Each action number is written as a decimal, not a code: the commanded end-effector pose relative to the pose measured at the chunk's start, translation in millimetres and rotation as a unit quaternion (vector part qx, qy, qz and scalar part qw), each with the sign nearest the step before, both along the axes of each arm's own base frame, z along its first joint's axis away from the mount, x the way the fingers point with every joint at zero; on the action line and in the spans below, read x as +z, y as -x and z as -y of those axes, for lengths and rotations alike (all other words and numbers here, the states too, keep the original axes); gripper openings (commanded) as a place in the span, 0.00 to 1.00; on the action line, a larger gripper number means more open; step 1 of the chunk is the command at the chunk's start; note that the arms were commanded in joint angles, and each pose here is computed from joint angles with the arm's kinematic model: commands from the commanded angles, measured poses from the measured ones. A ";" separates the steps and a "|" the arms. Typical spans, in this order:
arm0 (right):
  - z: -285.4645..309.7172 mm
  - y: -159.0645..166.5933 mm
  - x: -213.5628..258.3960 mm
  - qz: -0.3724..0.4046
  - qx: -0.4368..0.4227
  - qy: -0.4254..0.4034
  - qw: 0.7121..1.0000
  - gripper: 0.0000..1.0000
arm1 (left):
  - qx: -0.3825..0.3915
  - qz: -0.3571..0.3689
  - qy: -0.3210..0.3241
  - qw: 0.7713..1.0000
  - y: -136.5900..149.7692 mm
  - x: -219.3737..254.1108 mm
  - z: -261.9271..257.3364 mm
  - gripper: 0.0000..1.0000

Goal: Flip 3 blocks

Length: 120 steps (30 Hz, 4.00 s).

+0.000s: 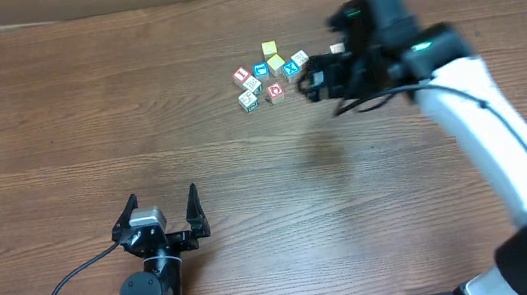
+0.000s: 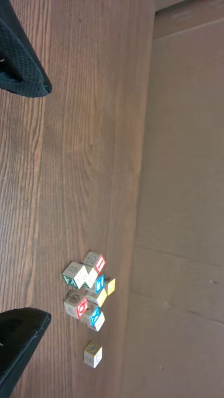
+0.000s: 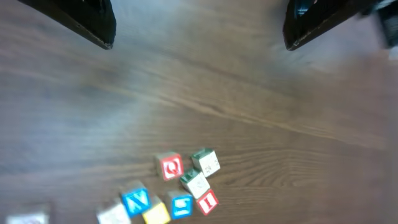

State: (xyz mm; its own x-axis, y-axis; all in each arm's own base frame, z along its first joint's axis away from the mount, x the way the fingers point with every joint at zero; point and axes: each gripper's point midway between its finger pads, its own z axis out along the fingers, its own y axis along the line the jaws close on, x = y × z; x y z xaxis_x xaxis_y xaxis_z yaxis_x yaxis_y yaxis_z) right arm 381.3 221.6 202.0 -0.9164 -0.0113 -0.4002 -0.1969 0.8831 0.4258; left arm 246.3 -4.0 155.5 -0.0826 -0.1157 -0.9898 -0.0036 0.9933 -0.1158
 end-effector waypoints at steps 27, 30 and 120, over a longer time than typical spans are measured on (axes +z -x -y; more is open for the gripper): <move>49.7 -156.5 -3.3 0.114 -0.103 0.065 0.986 1.00 | -0.008 0.003 -0.011 1.000 0.3 0.6 3.0 1.00; 64.1 -164.2 -13.0 0.109 -0.118 0.068 0.985 1.00 | -0.008 0.003 -0.011 1.000 0.3 0.6 3.0 1.00; -116.4 117.3 -125.3 -0.255 0.099 0.135 0.952 0.51 | -0.008 0.003 -0.011 1.000 0.3 0.6 3.0 1.00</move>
State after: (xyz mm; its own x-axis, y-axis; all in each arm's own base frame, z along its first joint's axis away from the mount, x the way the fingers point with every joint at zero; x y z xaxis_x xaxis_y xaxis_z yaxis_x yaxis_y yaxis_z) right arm 268.8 333.0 75.6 -0.9595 -0.2184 0.1782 -0.1583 0.9406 0.3003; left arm 246.3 -4.0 155.4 -0.0830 -0.1156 -0.9898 -0.0037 0.9933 -0.1157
